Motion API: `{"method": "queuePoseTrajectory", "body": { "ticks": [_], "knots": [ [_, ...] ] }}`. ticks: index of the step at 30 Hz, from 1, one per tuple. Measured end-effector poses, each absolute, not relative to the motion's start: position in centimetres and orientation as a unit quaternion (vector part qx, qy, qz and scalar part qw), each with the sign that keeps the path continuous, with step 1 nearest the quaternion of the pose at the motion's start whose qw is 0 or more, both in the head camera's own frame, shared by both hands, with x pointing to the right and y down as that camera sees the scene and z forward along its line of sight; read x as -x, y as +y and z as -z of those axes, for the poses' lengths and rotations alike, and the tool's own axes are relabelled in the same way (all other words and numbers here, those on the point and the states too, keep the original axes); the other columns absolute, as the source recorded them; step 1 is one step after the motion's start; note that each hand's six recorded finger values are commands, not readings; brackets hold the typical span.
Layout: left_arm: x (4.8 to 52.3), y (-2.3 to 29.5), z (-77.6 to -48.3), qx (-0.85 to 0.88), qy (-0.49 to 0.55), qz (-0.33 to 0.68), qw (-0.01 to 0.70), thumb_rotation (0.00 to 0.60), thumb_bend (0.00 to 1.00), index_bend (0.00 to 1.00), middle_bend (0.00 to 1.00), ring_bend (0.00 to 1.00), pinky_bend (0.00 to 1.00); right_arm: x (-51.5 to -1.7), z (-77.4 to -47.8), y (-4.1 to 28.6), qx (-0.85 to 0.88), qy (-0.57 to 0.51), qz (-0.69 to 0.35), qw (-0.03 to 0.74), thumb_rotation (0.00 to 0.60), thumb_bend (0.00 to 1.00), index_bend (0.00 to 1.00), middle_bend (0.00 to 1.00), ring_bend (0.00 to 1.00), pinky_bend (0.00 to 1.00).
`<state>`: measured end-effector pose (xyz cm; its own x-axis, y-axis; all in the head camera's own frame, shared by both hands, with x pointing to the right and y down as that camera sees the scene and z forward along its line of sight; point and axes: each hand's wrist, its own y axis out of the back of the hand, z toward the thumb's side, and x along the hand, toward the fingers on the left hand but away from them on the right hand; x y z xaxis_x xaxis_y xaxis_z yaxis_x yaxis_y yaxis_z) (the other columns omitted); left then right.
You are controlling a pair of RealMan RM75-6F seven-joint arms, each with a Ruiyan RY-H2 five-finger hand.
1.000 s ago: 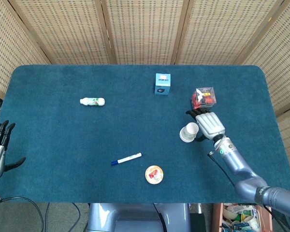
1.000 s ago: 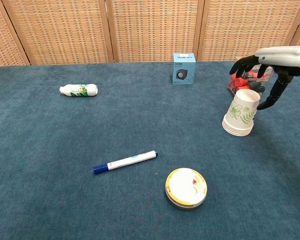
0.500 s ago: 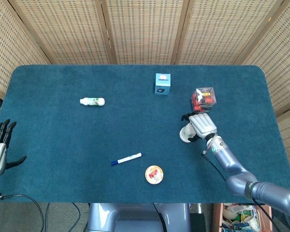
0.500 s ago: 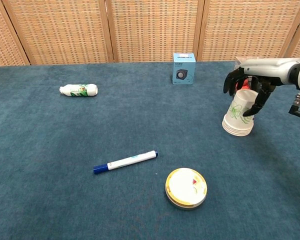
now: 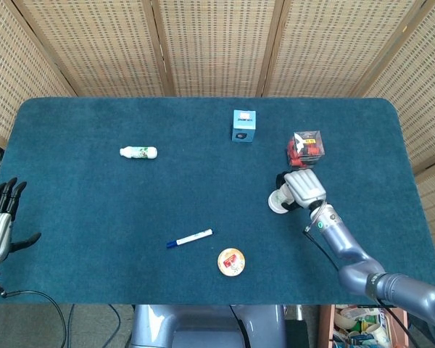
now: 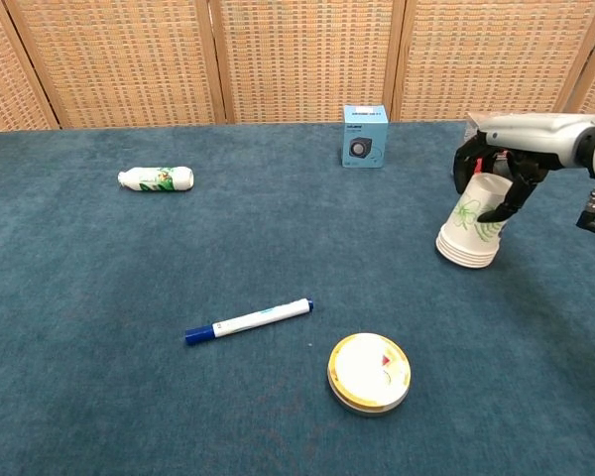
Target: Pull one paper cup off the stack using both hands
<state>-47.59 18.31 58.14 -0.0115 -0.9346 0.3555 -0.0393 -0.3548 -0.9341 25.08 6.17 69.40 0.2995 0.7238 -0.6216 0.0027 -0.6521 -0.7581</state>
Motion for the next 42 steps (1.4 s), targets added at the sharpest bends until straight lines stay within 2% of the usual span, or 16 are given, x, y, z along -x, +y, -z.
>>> {"method": "queuePoseTrajectory", "body": {
  "ticks": [4,7,14,19,23,25,35,42],
  "knots": [
    [46.9,17.6,-58.0,0.591,0.413,0.566,0.4,0.6,0.14,0.0,0.0,0.0,0.0,-24.7,-68.4,5.9,0.749,-0.281,-0.515,0.308,0.6,0.51,0.51,0.56,0.44,0.67],
    [45.0,15.9,-58.0,0.604,0.407,0.532,0.431,0.6,0.13,0.0,0.0,0.0,0.0,-24.2,-67.4,5.3,0.77,-0.327,-0.484,0.257,0.6,0.52,0.51,0.56,0.44,0.67],
    [38.0,10.5,-58.4,0.647,0.39,0.425,0.499,0.6,0.14,0.0,0.0,0.0,0.0,-22.9,-65.3,3.7,0.808,-0.441,-0.38,0.094,0.6,0.54,0.52,0.56,0.44,0.67],
    [33.0,8.2,-59.1,0.661,0.397,0.358,0.526,0.6,0.14,0.0,0.0,0.0,0.0,-21.6,-64.5,2.6,0.811,-0.494,-0.313,-0.025,0.6,0.55,0.52,0.56,0.44,0.67],
    [28.9,6.9,-60.0,0.672,0.396,0.314,0.541,0.6,0.13,0.01,0.0,0.0,0.0,-20.3,-64.7,2.5,0.81,-0.503,-0.295,-0.068,0.6,0.57,0.52,0.56,0.44,0.67],
    [27.4,6.5,-60.3,0.681,0.393,0.301,0.54,0.6,0.14,0.05,0.0,0.0,0.0,-19.4,-64.7,2.4,0.811,-0.503,-0.289,-0.081,0.6,0.58,0.52,0.56,0.44,0.67],
    [21.8,5.4,-61.4,0.704,0.391,0.25,0.538,0.6,0.14,0.37,0.0,0.0,0.0,-16.9,-64.4,2.8,0.819,-0.491,-0.28,-0.098,0.6,0.58,0.52,0.56,0.44,0.67],
    [17.7,4.9,-62.1,0.704,0.389,0.221,0.551,0.6,0.14,0.42,0.0,0.0,0.0,-16.3,-64.6,3.2,0.82,-0.485,-0.286,-0.104,0.6,0.58,0.52,0.55,0.44,0.67]
  ]
}}
